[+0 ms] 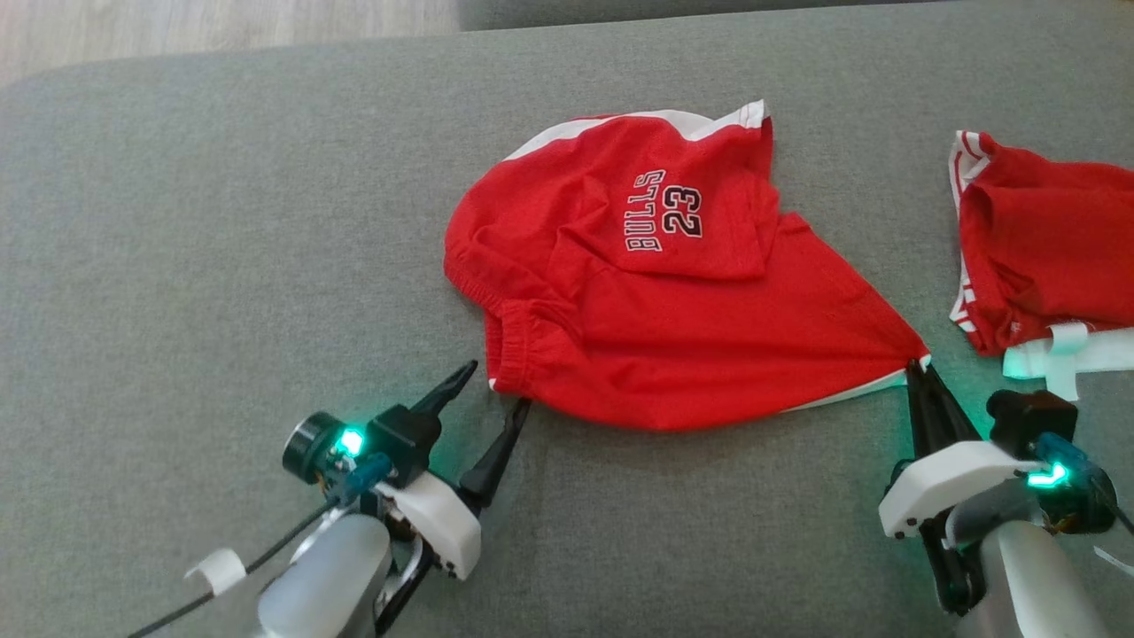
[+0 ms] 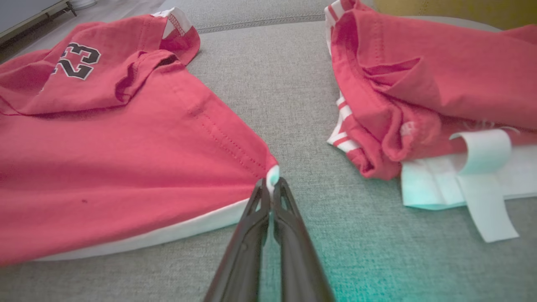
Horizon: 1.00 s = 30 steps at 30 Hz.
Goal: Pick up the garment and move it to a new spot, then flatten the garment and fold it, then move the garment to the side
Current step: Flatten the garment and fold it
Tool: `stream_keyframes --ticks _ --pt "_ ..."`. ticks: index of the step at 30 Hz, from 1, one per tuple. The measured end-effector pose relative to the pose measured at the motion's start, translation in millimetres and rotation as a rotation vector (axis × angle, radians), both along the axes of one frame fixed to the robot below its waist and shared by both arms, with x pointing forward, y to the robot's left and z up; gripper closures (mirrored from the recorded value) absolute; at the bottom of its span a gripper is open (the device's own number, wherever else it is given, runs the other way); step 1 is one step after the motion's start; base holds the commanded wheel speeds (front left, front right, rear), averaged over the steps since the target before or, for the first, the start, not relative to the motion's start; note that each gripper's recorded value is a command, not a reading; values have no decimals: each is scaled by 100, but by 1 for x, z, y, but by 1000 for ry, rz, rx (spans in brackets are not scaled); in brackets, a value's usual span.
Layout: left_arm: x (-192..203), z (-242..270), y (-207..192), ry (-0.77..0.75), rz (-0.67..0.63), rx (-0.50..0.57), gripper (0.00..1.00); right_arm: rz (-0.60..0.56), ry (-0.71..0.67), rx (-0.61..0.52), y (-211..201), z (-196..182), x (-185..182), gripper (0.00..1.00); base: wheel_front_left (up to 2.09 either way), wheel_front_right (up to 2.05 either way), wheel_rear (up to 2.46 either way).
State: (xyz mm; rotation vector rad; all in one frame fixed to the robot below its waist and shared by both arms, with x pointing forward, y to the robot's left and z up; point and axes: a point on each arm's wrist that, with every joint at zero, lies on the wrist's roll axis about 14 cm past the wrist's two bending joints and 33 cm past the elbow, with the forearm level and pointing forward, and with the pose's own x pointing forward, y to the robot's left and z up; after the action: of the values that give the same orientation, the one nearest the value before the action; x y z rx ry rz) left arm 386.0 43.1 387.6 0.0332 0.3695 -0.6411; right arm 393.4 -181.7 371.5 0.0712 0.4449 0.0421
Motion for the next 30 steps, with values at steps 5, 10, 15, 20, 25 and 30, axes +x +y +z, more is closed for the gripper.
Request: stream_keyframes --ticks 5,10,15,20,25,30 --pt "1 -4 -6 5 -35 16 0 -3 2 -1 -1 0 -2 100 0 0 0" --pt "-4 -6 -15 21 -60 -2 0 1 3 -2 0 0 -2 100 0 0 0" --pt "-6 -5 -21 26 -87 -9 100 6 3 -2 1 1 -1 100 0 0 0" --pt "-7 -2 -23 19 -98 -16 100 10 0 -1 2 2 -1 100 0 0 0" --pt "-5 2 -17 8 -86 -18 100 17 -7 1 5 4 1 100 0 0 0" --pt "-4 14 -10 -29 -84 -19 100 21 -29 13 8 12 4 100 0 0 0"
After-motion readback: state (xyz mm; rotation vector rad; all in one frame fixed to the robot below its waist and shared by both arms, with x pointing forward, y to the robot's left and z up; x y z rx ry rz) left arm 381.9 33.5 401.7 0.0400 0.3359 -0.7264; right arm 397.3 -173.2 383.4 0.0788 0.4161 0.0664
